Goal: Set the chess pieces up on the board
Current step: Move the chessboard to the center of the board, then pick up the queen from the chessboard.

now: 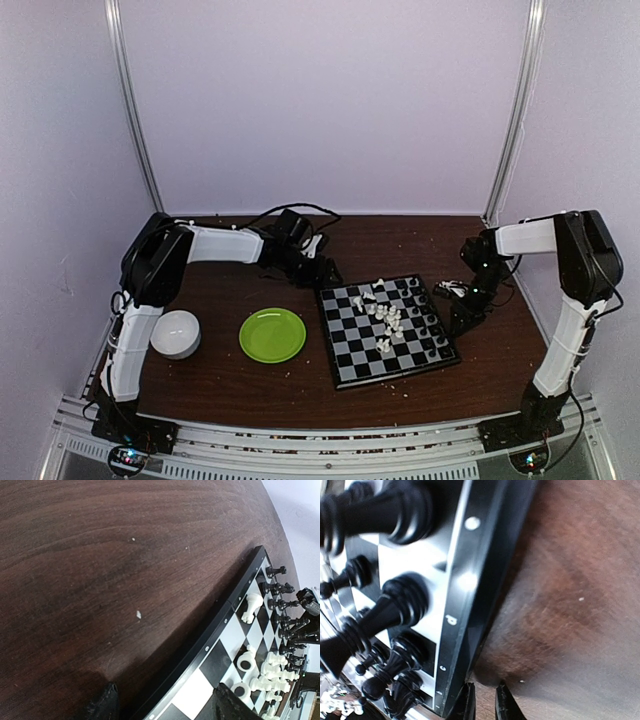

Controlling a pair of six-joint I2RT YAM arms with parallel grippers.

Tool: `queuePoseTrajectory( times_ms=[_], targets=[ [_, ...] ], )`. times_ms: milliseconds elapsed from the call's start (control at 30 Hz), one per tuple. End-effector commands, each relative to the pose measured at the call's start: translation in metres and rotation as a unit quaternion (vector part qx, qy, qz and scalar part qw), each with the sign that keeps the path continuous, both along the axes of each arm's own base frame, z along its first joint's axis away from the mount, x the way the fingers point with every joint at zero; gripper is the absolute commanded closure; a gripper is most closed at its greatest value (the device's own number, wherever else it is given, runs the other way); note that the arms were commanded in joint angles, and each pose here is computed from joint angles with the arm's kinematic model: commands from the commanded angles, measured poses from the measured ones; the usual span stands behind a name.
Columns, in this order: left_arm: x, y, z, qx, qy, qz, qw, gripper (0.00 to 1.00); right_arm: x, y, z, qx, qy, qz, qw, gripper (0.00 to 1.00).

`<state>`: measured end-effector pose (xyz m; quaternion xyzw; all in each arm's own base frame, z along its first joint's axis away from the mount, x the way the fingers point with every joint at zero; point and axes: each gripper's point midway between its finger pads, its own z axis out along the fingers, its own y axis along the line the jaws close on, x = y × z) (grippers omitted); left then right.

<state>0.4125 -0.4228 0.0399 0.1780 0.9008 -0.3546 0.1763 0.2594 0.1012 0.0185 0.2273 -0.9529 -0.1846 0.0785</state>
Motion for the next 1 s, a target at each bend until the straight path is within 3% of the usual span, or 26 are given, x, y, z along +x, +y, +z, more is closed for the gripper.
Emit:
queuePoseTrajectory(
  times_ms=[0,233,467,733,967],
  targets=[
    [0.005,-0.007,0.031,-0.011,-0.034,-0.007,0.999,0.35,-0.013,-0.005,-0.011,-0.03,0.006,0.034,0.999,0.83],
    [0.008,-0.003,0.046,-0.004,-0.055,-0.008,0.998,0.33,-0.011,-0.005,-0.007,-0.001,0.007,0.02,1.0,0.82],
    [0.009,-0.001,0.097,-0.022,-0.095,-0.004,0.995,0.33,0.003,-0.036,0.019,-0.002,-0.034,-0.03,0.999,0.8],
    [-0.013,0.019,0.158,0.034,-0.166,-0.002,0.985,0.33,0.032,-0.056,0.097,-0.012,-0.176,-0.044,0.983,0.72],
    [-0.037,0.003,0.168,0.091,-0.268,-0.071,0.956,0.35,0.058,-0.028,0.174,0.058,-0.344,0.028,0.937,0.72]
  ],
)
